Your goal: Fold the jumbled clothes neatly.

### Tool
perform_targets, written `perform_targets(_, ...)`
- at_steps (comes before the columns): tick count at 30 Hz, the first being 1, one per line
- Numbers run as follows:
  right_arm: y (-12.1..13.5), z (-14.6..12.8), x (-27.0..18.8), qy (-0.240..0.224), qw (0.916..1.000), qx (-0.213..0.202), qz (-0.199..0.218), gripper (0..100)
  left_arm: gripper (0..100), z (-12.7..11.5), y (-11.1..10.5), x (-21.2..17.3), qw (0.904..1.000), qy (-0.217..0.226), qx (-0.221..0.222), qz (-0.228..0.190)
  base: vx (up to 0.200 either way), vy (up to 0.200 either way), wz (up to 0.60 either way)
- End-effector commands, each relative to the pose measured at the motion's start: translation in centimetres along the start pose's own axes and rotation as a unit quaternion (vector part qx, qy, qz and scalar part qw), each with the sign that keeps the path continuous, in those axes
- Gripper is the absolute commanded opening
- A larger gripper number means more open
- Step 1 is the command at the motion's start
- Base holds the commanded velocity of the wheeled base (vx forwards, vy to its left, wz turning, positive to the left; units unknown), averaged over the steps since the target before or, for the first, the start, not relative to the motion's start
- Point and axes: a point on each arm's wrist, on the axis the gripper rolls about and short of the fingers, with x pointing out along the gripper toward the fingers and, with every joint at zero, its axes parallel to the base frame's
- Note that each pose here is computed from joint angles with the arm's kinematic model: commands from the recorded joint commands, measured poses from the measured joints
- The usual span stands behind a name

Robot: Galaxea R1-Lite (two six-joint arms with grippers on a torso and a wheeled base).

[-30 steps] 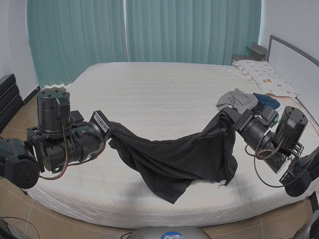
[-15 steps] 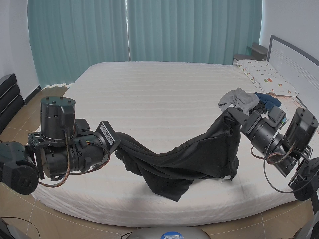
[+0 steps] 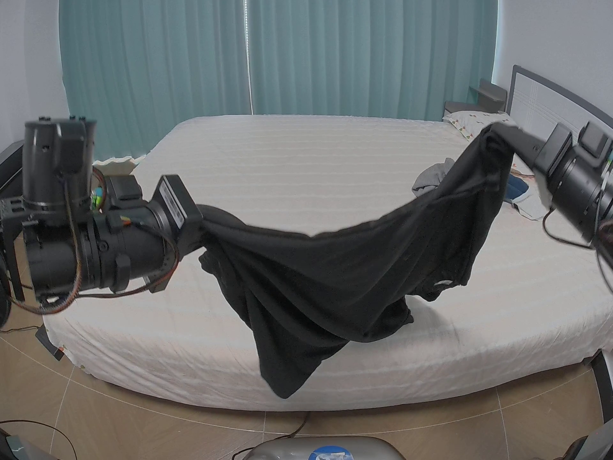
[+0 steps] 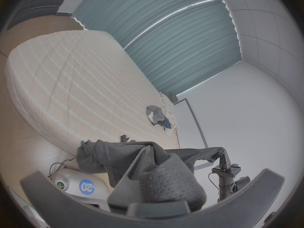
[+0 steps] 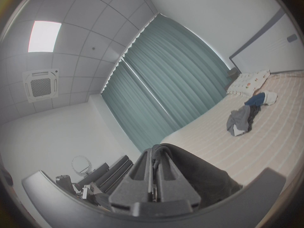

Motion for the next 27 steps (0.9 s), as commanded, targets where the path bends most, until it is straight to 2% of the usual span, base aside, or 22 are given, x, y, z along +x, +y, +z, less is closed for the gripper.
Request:
perform_targets(1, 2.7, 8.4, -0.4, -0.099, 0.9950, -0.016, -0.007, 0, 0, 4.3, -3.1, -0.8, 0.9984, -0.054, -0.006, -0.014, 0.000, 0.000, 0.00)
perform_targets(4, 1.8, 9.7, 2.1, -0.112, 0.9924, -0.029, -0.041, 0, 0, 5.7, -2.5, 1.9, 0.9979, -0.061, -0.015, 0.012, 0.000, 0.000, 0.00)
perform_targets(7, 0.3, 10.0, 4.8, -0.115, 0.9902, -0.041, -0.068, 0, 0, 7.1, -1.4, 4.4, 0.9968, -0.067, -0.025, 0.037, 0.000, 0.000, 0.00)
perform_targets(9, -1.7, 9.8, 7.2, -0.115, 0.9876, -0.047, -0.096, 0, 0, 7.6, -0.6, 6.7, 0.9962, -0.063, -0.029, 0.052, 0.000, 0.000, 0.00)
perform_targets(12, -4.2, 8.7, 10.1, -0.106, 0.9847, -0.049, -0.129, 0, 0, 8.3, 0.6, 9.2, 0.9950, -0.061, -0.035, 0.070, 0.000, 0.000, 0.00)
perform_targets(15, -6.1, 7.3, 12.0, -0.095, 0.9824, -0.050, -0.153, 0, 0, 8.5, 1.2, 10.9, 0.9946, -0.057, -0.038, 0.078, 0.200, 0.000, 0.00)
perform_targets(16, -7.4, 6.1, 13.3, -0.086, 0.9817, -0.049, -0.163, 0, 0, 8.5, 1.7, 12.2, 0.9942, -0.052, -0.039, 0.085, 0.200, 0.000, 0.00)
perform_targets(19, -8.9, 4.7, 15.0, -0.086, 0.9823, -0.048, -0.159, 0, 0, 8.6, 2.5, 13.7, 0.9936, -0.049, -0.043, 0.093, 0.200, 0.000, 0.00)
perform_targets(23, -10.4, 3.5, 17.6, -0.114, 0.9811, -0.051, -0.147, 0, 0, 9.1, 3.7, 16.0, 0.9922, -0.048, -0.052, 0.103, 0.200, 0.000, 0.00)
perform_targets(27, -11.4, 2.2, 18.6, -0.104, 0.9819, -0.051, -0.150, 0, 0, 9.5, 4.7, 17.9, 0.9915, -0.048, -0.054, 0.108, 0.200, 0.000, 0.00)
